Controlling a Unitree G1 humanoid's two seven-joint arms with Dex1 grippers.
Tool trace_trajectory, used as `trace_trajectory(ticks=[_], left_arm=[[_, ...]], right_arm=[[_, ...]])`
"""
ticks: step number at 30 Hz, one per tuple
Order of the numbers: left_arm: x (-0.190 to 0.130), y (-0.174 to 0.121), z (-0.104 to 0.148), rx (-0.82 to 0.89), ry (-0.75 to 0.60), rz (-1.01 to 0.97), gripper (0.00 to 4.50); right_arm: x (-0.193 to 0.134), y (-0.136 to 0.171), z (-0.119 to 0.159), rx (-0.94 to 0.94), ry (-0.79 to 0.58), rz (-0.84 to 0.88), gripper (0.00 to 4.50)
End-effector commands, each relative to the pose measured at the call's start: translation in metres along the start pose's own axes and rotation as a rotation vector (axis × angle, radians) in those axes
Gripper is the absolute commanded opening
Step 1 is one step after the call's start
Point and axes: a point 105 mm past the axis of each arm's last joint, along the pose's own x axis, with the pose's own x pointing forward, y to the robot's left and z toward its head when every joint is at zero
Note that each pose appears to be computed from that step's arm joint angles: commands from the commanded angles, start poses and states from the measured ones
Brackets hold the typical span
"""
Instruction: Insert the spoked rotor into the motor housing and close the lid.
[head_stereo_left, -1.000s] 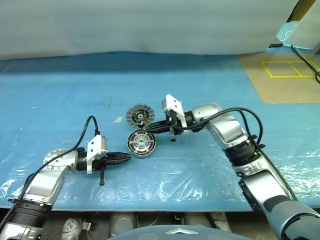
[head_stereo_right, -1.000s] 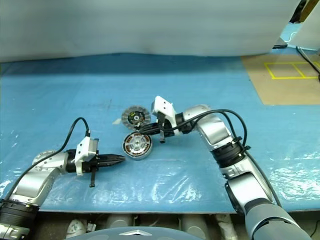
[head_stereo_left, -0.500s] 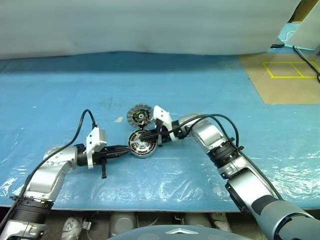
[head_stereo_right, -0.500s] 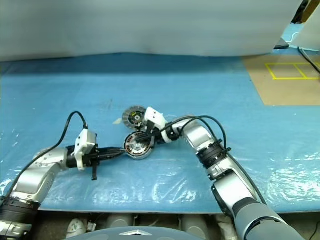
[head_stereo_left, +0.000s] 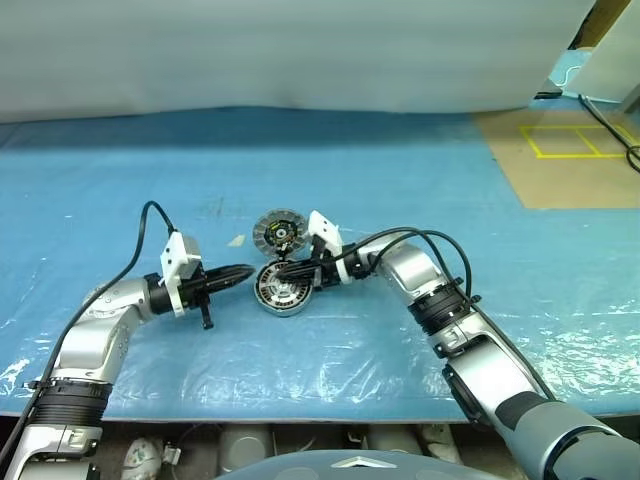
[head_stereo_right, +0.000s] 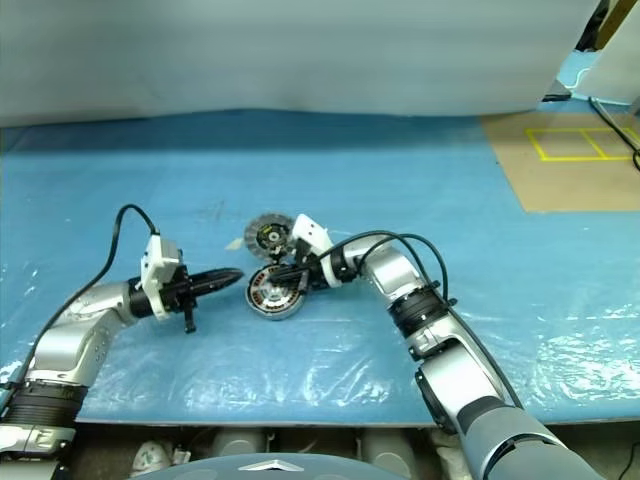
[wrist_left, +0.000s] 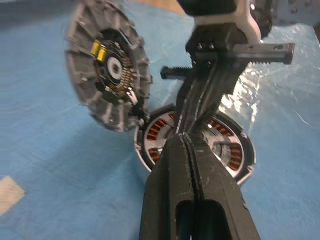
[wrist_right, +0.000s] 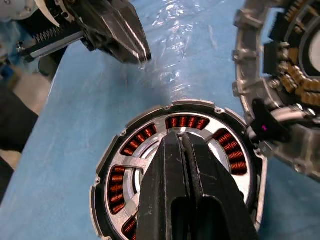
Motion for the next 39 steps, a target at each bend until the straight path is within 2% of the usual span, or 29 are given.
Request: trace_trajectory(ticks=[1,7,10,17,19,25,31,39], left_arm=[[-0.008,0.013,0.016,-0.028,-0.069,0.07,0.0],[-0.003,0.047,0.05,-0.083,-0.201,0.164,0.0],[0.016,0.061,0.059,-0.075,-0.222,0.139,0.0],[0.067,0.082,0.055,-0.075,-0.113,0.032,0.0],[0.087,0.078,0.051,-0.04,-0.056,-0.027,0.0],[0.123,0.056,0.053,-0.02,-0.05,-0.197,0.0],[0.121,0.026,0.032,-0.013,0.014,-0.404,0.0],[0.116,0.011,0.03,0.022,0.024,-0.484,0.0]], right_arm=[[-0.021,0.006,0.021,-0.012,-0.092,0.0,0.03],[-0.052,0.026,0.017,-0.011,-0.122,-0.061,0.03],[-0.065,0.03,0.018,-0.005,-0.139,-0.119,0.03],[-0.073,0.04,0.022,-0.014,-0.127,-0.139,0.03],[-0.076,0.043,0.027,-0.056,-0.12,-0.146,0.03],[-0.087,0.044,0.036,-0.161,-0.106,-0.223,0.03],[-0.102,0.038,0.022,-0.186,-0.098,-0.354,0.03],[-0.12,0.049,-0.006,-0.229,-0.115,-0.409,0.03]])
